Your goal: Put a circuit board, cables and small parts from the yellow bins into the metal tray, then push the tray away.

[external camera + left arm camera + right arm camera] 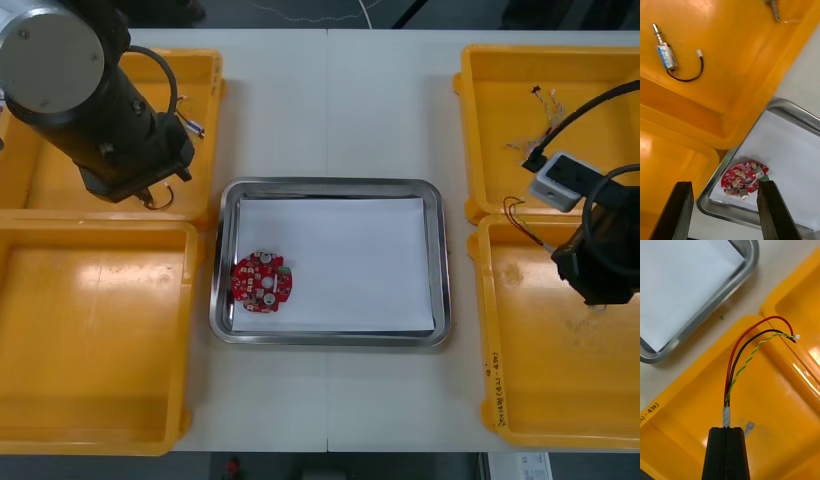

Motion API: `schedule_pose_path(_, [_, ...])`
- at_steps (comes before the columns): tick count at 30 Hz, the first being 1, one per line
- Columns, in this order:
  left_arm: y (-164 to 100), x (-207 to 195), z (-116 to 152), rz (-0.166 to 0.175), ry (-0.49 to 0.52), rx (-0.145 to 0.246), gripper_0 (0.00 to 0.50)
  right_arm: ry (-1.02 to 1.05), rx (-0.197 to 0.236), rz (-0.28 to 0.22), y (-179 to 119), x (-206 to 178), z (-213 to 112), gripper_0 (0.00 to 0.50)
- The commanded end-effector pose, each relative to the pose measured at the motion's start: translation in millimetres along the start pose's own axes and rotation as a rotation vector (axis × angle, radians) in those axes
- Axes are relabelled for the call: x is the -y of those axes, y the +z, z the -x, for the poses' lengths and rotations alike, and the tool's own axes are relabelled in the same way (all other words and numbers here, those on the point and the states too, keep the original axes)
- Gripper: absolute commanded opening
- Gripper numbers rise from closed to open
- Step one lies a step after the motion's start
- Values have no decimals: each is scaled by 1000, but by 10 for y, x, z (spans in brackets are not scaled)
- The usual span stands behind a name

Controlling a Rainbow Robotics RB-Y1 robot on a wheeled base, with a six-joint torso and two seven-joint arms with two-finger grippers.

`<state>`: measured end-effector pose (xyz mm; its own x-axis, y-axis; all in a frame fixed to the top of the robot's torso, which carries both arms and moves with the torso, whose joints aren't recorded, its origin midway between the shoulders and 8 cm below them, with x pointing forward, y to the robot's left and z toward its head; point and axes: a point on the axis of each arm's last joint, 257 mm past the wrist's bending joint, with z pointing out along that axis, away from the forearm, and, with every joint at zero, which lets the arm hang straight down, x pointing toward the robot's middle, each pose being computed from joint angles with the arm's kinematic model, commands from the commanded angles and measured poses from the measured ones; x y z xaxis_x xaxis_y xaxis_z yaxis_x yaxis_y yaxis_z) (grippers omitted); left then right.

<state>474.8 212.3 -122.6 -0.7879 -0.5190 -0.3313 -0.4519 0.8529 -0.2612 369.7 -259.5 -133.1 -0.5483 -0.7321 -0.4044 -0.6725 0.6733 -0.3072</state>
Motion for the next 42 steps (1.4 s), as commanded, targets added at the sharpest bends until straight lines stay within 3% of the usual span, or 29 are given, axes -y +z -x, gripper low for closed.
schedule_pose_path(1, [-267, -43, 481, 14, -83, 65, 500, -198, 8, -20, -50, -170, 338, 0])
schedule_pose_path(11, [-306, -235, 832, 52, -124, 55, 500, -471, -10, 10, 151, -727, 760, 0])
schedule_pose_path(16, [-249, -314, 900, 74, -121, 3, 500, -529, -6, 76, 287, -986, 1009, 0])
schedule_pose_path(19, [-207, -357, 920, 85, -109, -27, 500, -606, -27, 109, 391, -1073, 1052, 0])
schedule_pose_path(22, [-149, -399, 916, 95, -90, -59, 500, -684, -56, 131, 515, -1113, 1083, 0])
schedule_pose_path(25, [-114, -436, 911, 101, -66, -77, 500, -736, -49, 136, 598, -1158, 1157, 0])
schedule_pose_path(32, [-28, -541, 898, 113, 4, -121, 500, -813, -20, 103, 799, -1245, 1340, 0])
schedule_pose_path(37, [38, -656, 901, 126, 40, -153, 500, -857, 3, 43, 1019, -1293, 1427, 0])
schedule_pose_path(42, [64, -708, 906, 133, 62, -168, 500, -878, -5, 14, 1188, -1322, 1399, 0])
